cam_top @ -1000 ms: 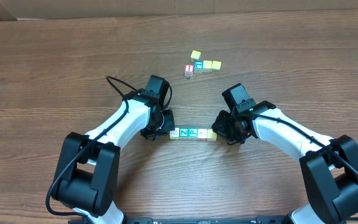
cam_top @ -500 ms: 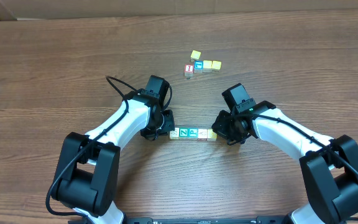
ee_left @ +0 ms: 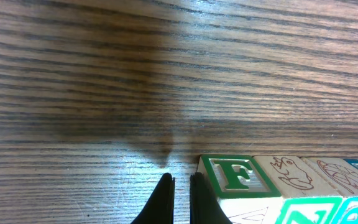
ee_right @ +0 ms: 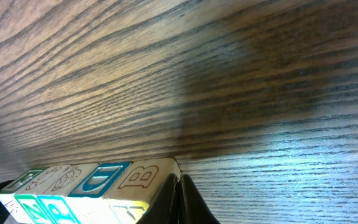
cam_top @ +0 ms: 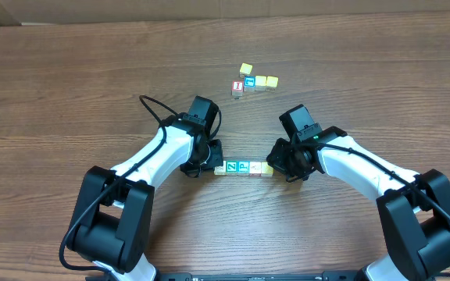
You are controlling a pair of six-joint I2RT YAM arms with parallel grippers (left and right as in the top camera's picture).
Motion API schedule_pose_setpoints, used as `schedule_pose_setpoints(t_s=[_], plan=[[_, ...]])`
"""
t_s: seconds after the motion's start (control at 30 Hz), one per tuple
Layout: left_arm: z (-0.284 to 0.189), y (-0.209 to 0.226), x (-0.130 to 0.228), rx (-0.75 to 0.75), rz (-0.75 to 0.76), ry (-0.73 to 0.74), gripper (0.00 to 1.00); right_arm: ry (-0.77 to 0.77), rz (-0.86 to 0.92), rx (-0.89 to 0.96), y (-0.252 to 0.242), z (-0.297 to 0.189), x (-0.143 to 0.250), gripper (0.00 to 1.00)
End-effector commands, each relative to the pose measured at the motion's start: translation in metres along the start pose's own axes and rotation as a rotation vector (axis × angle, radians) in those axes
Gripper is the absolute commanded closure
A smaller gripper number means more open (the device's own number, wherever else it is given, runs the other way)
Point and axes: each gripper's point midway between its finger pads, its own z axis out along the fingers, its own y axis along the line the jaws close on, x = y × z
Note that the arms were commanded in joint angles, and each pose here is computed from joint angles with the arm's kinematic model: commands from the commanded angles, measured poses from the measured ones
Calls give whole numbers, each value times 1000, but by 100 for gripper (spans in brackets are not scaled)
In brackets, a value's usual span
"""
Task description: Flip 5 blocks
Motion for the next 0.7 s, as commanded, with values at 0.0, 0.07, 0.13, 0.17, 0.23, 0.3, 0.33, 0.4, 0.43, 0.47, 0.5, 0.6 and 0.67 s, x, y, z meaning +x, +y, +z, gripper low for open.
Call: schedule_pose_setpoints(t_s=[0.0,0.07,0.13,0.17,0.23,0.3,0.33,0.4,0.43,0.47,0.5,0.6,0.67], plan=[[6,-2,5,-1,33,16,96,15,-1,-5,0,3,5,96],[6,-2,5,-1,33,15,96,15,-1,-5,0,3,5,96],[6,-2,5,-1,33,16,96,15,0,-6,0,3,5,96],[6,-2,5,-1,33,16,96,15,0,-6,0,3,5,96],[6,-2,5,-1,33,16,96,15,0,-6,0,3,4,96],[6,-2,5,0,33,15,96,14,-1,-7,1,3,4,96],[6,-3,5,1,33,13,96,13,-1,-8,1,3,4,96],[6,-3,4,1,34,13,96,13,9,-8,1,3,4,96],[6,-3,4,1,34,13,96,13,20,-8,1,3,4,96],[6,-3,4,1,34,13,96,13,25,-8,1,3,4,96],[6,-3,4,1,34,13,96,13,25,-8,1,3,4,96],[5,-3,5,3,38,14,96,14,26,-7,1,3,4,96],[5,-3,5,3,42,14,96,22,26,-10,1,3,6,96]])
